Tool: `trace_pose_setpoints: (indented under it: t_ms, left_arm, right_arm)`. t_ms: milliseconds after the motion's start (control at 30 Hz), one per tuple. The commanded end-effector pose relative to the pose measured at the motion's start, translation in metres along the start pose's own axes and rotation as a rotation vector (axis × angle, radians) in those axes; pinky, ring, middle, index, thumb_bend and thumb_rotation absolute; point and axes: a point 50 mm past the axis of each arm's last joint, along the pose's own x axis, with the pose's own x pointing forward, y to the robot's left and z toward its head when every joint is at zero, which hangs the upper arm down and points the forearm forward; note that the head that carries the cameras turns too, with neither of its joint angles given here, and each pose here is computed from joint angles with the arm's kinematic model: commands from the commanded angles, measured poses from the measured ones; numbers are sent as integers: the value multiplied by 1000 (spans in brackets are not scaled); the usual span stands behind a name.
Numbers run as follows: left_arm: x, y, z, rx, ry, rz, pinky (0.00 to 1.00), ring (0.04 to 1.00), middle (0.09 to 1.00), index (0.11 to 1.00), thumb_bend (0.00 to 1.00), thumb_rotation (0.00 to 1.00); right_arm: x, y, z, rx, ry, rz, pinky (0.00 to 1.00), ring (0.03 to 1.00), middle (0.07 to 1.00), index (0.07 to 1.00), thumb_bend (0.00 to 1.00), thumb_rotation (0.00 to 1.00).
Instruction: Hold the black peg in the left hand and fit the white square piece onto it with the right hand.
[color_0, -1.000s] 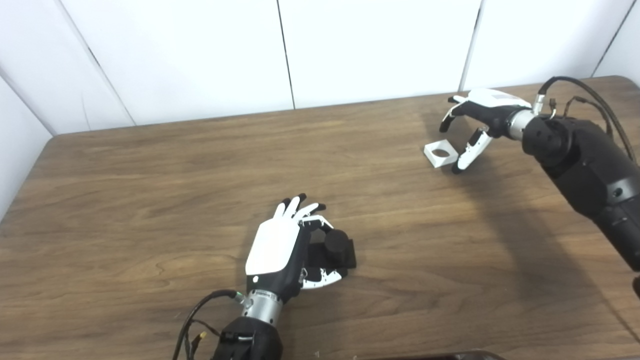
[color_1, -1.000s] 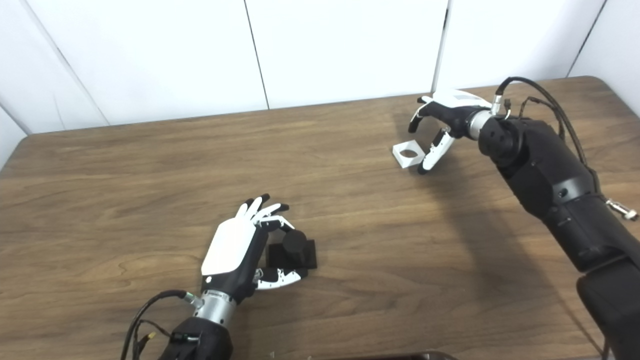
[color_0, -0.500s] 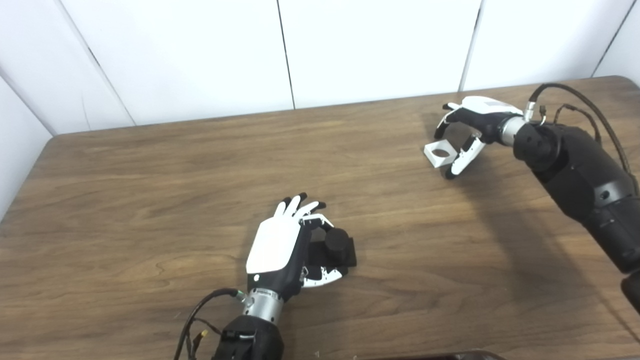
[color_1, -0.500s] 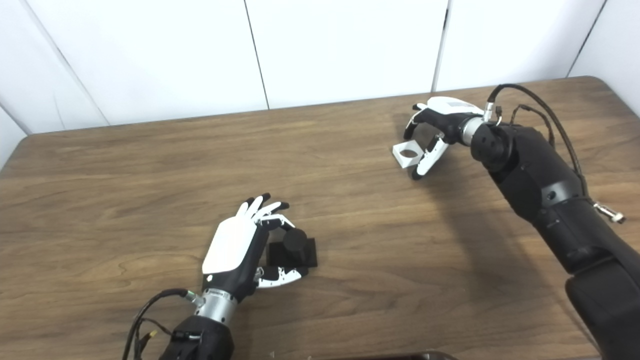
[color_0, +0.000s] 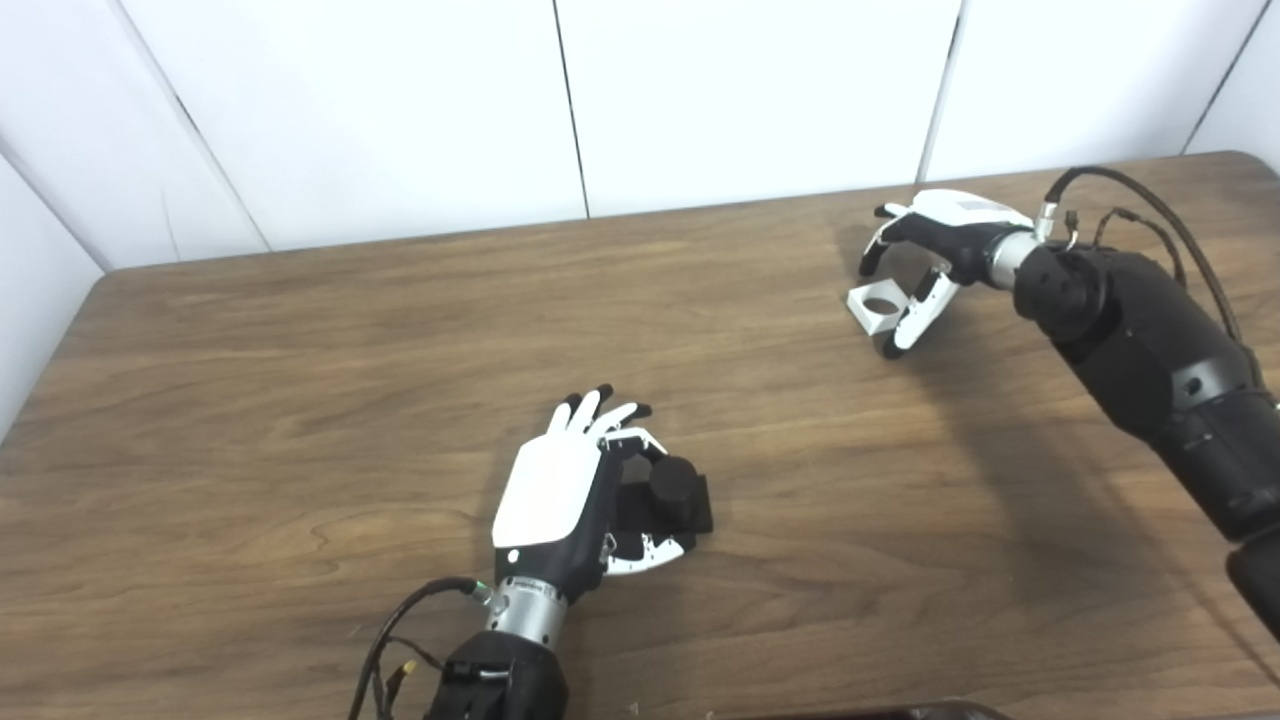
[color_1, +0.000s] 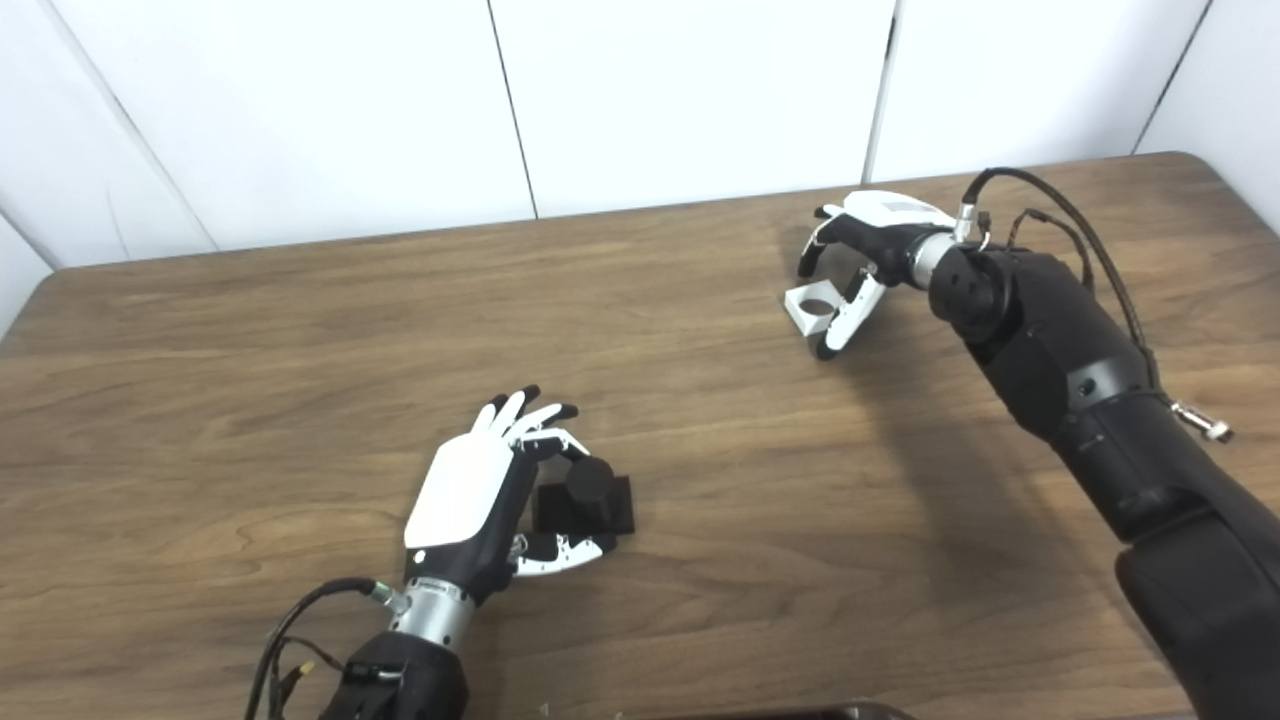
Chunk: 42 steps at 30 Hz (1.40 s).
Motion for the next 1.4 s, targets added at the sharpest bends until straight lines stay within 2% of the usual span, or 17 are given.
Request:
trace_pose_setpoints:
  t_ms: [0,167,400,733,1100,1367]
  left_arm:
    - [0,-3,-6,46,35,-19,996,979,863,487,522,81]
    - [0,-2,-6,68,27,-11,965,958,855,487,521,83]
    - [0,0,-5,66,23,-7,964,957,856,487,521,84]
    - [1,2,-6,60,21,-2,965,957,855,486,521,83]
    - [1,3,-4,52,21,0,973,964,858,486,521,83]
    - [1,3,-4,55,18,-2,972,963,857,487,521,84]
  right_arm:
    - [1,-33,9,-25,-52,-101,1000,1000,968,664,933,182]
    - [0,-30,8,-18,-68,-114,1000,1000,955,616,904,160]
    - [-1,-27,7,-10,-77,-119,1000,1000,949,605,895,141]
    - [-1,-24,7,-7,-86,-117,1000,1000,948,610,908,148]
    - [-2,-23,8,-15,-73,-99,1000,1000,953,661,932,192]
    - [1,-19,1,-22,-50,-85,1000,1000,947,651,922,166]
